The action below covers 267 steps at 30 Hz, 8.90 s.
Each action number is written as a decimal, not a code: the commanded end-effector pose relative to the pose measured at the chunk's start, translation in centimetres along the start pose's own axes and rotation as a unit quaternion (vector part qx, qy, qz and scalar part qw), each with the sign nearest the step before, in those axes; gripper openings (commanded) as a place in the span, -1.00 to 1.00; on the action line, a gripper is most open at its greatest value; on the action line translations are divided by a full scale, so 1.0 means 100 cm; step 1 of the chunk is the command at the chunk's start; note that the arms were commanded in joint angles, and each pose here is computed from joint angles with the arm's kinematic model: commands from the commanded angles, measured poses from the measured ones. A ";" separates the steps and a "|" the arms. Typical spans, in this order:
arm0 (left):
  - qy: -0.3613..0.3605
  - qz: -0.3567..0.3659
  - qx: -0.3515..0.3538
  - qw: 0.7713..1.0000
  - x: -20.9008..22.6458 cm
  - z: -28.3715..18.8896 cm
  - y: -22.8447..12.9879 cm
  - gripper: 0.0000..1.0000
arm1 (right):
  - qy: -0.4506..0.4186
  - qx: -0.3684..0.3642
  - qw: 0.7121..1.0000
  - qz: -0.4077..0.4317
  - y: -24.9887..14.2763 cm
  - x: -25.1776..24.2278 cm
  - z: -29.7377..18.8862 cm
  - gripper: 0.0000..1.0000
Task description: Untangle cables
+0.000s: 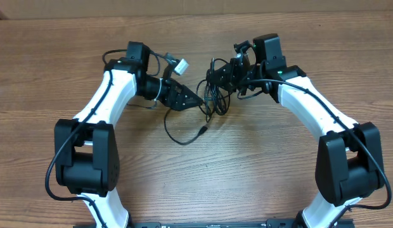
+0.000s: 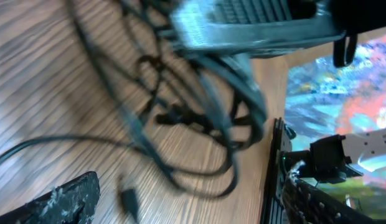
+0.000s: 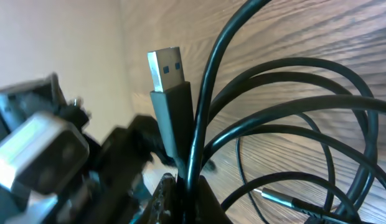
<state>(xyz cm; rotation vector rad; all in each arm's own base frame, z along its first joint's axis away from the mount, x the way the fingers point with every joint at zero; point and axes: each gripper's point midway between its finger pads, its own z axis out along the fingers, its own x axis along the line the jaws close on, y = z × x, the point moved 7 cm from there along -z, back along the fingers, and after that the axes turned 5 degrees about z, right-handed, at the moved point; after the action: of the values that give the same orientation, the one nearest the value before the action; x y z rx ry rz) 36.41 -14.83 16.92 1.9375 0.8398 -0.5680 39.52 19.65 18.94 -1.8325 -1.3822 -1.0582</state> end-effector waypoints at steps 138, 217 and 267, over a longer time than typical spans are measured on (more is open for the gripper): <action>0.186 0.032 0.111 0.976 0.031 0.017 -0.014 -0.82 | -0.059 -0.002 0.911 -0.408 -0.047 -0.071 0.044 0.01; 0.187 0.033 0.110 0.976 0.031 0.017 -0.014 -0.74 | -0.191 0.003 0.823 -0.536 -0.051 -0.062 0.071 -0.22; 0.351 -0.067 0.108 0.928 0.059 -0.001 -0.014 -0.57 | -0.318 -0.184 0.910 -0.194 -0.015 -0.061 -0.038 -0.93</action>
<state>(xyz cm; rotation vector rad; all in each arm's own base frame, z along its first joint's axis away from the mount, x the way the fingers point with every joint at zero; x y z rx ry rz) 39.04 -12.93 12.79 2.3356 1.2898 -0.0589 35.66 15.51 15.39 -2.1926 -2.1519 -1.0321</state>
